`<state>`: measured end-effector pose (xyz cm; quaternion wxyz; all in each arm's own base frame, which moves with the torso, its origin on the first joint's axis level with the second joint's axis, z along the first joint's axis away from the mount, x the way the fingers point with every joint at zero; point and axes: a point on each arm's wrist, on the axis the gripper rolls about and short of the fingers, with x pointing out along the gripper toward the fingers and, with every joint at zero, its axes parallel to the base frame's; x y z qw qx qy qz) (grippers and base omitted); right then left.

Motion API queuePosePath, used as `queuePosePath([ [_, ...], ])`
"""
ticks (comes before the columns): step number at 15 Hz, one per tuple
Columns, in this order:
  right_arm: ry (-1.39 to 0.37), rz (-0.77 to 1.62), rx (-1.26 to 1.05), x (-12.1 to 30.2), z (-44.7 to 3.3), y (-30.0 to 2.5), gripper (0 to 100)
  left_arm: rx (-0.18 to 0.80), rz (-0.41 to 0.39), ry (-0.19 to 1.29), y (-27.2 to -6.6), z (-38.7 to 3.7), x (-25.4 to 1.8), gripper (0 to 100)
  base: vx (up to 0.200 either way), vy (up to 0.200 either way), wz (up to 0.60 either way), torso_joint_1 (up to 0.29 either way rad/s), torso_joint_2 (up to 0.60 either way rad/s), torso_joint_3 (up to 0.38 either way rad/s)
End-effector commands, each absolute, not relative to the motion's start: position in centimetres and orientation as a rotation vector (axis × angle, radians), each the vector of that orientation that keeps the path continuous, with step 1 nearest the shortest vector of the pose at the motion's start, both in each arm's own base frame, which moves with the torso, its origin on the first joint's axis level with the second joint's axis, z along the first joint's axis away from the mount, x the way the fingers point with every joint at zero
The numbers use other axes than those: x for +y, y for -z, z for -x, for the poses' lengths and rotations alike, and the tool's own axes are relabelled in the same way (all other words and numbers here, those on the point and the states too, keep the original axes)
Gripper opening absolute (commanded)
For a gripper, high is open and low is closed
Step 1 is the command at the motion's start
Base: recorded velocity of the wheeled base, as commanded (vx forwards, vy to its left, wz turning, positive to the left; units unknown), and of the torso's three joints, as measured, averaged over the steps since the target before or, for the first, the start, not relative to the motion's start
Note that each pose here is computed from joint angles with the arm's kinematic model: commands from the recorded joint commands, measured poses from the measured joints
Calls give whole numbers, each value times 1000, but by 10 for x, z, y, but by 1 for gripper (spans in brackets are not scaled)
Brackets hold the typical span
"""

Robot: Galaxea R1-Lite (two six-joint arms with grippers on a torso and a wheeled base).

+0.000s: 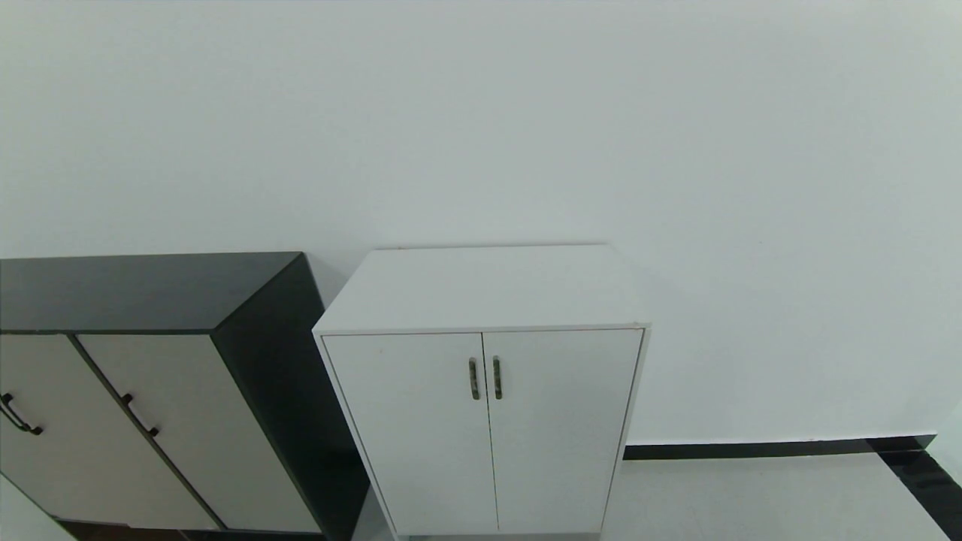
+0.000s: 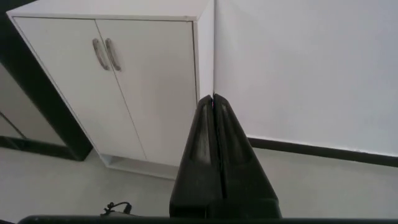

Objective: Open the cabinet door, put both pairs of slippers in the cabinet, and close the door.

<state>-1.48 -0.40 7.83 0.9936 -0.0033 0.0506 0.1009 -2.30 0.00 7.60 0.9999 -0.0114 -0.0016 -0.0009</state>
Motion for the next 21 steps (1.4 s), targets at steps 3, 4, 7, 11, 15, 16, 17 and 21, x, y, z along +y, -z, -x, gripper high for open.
queuePosePath([
  [3,-33,-3,84,-2,16,-78,0,-2,23,2,-76,23,0,0,0,0,0,0,0,0],
  [4,-23,-6,75,-1,17,-78,0,-2,25,2,-76,23,0,0,0,0,0,0,0,0],
  [7,-9,-7,64,-1,18,-77,0,-3,25,2,-76,23,0,0,0,0,0,0,0,0],
  [11,28,-3,3,-1,23,-76,0,-3,17,3,-76,23,0,0,0,0,0,0,0,0],
  [15,29,-2,0,-1,23,-76,0,-2,17,3,-76,23,0,0,0,0,0,0,0,0],
  [16,29,-2,0,-1,23,-76,0,-2,17,3,-76,23,0,0,0,0,0,0,0,0],
  [17,29,-3,1,-1,23,-76,0,-2,17,3,-76,23,0,0,0,0,0,0,0,0],
  [21,31,-5,0,-1,23,-76,0,-2,17,3,-76,23,0,0,0,0,0,0,0,0],
])
